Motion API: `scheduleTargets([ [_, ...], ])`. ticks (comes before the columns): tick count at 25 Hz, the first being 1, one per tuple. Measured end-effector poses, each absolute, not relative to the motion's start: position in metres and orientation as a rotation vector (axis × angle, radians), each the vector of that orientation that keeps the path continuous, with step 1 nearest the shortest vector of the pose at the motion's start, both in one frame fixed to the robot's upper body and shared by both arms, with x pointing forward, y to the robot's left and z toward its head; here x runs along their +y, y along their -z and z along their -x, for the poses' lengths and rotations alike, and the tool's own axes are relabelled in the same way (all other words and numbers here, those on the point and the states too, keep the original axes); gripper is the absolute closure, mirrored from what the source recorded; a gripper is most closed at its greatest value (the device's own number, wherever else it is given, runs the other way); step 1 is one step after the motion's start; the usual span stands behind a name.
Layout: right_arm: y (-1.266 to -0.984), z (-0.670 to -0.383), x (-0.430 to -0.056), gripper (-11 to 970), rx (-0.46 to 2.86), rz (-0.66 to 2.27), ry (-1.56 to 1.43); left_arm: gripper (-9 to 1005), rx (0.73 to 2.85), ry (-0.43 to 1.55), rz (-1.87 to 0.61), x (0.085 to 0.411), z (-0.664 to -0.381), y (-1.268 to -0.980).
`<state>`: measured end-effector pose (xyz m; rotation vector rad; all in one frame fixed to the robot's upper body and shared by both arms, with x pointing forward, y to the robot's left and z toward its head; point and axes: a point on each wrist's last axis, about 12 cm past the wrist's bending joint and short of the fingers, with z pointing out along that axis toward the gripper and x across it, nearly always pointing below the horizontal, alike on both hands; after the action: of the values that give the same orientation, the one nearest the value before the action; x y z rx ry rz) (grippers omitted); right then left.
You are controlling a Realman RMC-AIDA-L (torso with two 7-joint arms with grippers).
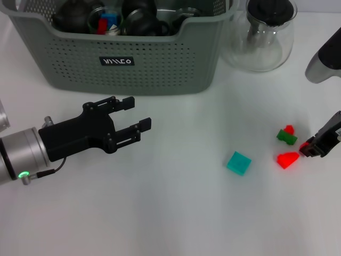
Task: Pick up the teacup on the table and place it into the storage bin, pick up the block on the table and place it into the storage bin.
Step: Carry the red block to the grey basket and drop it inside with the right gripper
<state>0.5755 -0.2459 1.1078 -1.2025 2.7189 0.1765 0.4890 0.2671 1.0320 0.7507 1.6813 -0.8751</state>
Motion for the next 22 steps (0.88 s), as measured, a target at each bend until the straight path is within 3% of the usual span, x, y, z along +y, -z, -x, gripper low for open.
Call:
scheduleTargets([
  [7,-1.114,-0.575,-0.249,748,2.724,1.180,-0.186,336,1.680,0.876,-0.752,0.267,-0.490,-1.032],
  [14,-1.149,-0.572,-0.263,757,2.649,1.090,-0.275,336,1.680,0.877,-0.746,0.268,-0.490,-1.033],
  [22,-1.164,-0.569,-0.271,763,2.555,1.015,-0.504,336,1.631,0.858,-0.652,0.289,-0.481,-1.041],
])
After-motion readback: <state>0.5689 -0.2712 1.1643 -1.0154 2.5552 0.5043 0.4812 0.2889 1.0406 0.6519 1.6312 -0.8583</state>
